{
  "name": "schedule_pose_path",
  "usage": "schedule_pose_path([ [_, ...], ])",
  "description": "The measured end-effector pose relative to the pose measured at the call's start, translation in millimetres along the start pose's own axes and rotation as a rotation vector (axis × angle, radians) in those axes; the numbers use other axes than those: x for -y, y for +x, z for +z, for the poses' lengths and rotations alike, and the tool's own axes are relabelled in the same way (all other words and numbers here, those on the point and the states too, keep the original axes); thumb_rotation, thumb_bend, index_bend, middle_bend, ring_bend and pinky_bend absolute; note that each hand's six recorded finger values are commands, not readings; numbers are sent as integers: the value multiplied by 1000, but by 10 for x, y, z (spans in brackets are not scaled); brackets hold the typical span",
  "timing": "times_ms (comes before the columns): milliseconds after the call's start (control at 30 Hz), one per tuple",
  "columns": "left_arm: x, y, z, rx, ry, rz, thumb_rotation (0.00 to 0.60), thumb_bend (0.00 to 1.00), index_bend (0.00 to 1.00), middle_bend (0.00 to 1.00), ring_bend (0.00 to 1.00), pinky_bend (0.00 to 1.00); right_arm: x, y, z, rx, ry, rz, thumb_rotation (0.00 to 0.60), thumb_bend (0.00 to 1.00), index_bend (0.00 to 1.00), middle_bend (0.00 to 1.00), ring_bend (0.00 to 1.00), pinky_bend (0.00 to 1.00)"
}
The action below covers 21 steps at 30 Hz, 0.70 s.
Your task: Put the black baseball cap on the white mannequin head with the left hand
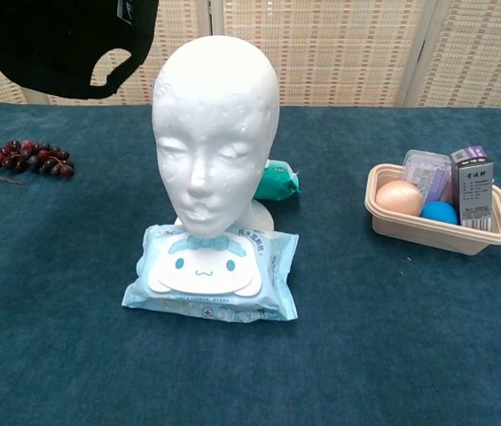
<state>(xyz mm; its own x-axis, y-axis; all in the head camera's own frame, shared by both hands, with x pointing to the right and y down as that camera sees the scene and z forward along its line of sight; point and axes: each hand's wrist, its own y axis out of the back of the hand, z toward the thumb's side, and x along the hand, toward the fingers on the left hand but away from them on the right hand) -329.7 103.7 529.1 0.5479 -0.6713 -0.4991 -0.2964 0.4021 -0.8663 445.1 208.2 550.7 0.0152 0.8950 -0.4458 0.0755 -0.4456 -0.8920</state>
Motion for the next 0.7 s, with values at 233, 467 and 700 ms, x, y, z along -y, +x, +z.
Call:
schedule_pose_path([
  [233, 3, 94, 137, 23, -30, 22, 600, 424, 731, 529, 369, 538, -6, 3, -6, 2, 1, -2, 600, 0, 327, 315, 156, 287],
  [467, 27, 235, 297, 43, -69, 44, 600, 424, 731, 530, 370, 539, -7, 3, -6, 2, -1, -1, 600, 0, 327, 315, 156, 287],
  [700, 33, 325, 413, 59, -99, 61, 600, 424, 732, 531, 371, 540, -23, 5, -19, 5, -4, -6, 600, 0, 327, 315, 156, 287],
])
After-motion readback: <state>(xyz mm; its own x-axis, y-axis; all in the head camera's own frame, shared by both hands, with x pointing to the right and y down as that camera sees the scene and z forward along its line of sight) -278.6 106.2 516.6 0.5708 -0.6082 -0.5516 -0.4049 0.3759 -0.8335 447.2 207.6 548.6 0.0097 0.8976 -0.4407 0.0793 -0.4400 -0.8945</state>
